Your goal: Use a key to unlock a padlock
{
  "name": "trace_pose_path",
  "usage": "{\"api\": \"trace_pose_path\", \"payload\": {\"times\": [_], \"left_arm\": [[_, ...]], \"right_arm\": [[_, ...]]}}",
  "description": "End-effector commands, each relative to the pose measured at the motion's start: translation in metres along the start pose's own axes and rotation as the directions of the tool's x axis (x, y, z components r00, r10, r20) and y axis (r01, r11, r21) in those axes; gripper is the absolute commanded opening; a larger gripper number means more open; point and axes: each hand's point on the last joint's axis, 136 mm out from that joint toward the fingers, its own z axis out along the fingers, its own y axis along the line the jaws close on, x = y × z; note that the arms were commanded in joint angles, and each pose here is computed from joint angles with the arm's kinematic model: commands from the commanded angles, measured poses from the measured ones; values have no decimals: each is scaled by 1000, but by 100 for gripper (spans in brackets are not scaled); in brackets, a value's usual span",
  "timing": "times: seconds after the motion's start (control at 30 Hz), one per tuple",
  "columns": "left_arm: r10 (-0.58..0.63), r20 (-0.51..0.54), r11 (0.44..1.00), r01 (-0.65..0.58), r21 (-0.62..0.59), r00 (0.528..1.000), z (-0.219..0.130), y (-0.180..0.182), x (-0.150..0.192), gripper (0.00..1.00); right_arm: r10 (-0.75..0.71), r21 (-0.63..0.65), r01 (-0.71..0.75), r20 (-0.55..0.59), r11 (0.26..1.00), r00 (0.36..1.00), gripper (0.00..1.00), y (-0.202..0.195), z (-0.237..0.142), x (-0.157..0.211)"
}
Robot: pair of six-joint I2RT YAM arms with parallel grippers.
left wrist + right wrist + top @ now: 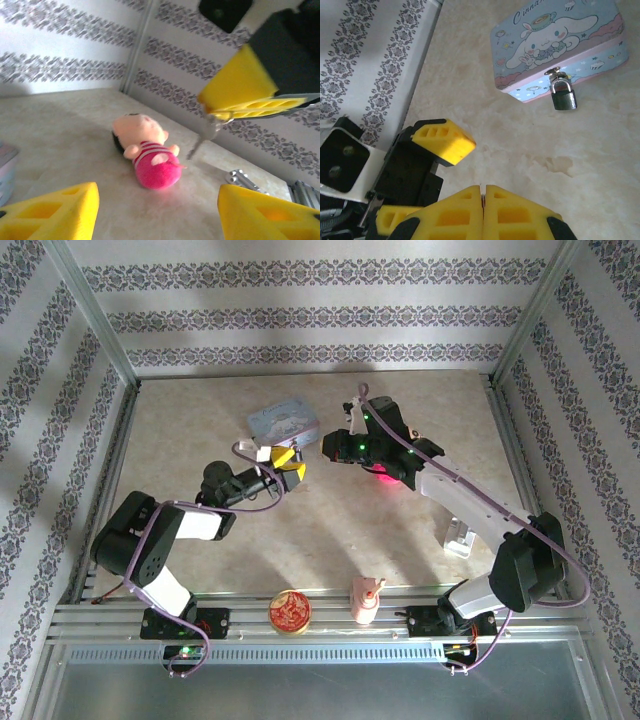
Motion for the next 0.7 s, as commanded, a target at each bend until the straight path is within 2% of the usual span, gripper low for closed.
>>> {"api": "trace_pose_path", "payload": {"times": [0.0, 0.33, 0.67], "left_arm": [[124, 79, 988, -130, 82, 989, 7, -19, -24, 65], [165, 20, 979, -166, 117, 986, 28, -25, -3, 61], [235, -3, 971, -235, 32, 972, 42, -14, 3, 58]], "right_arm": [[-18, -44, 21, 66, 999, 998, 0, 20, -16, -19], [-9, -63, 15, 92, 998, 996, 0, 26, -19, -25], [-5, -76, 13, 94, 997, 996, 0, 29, -19, -23]]}}
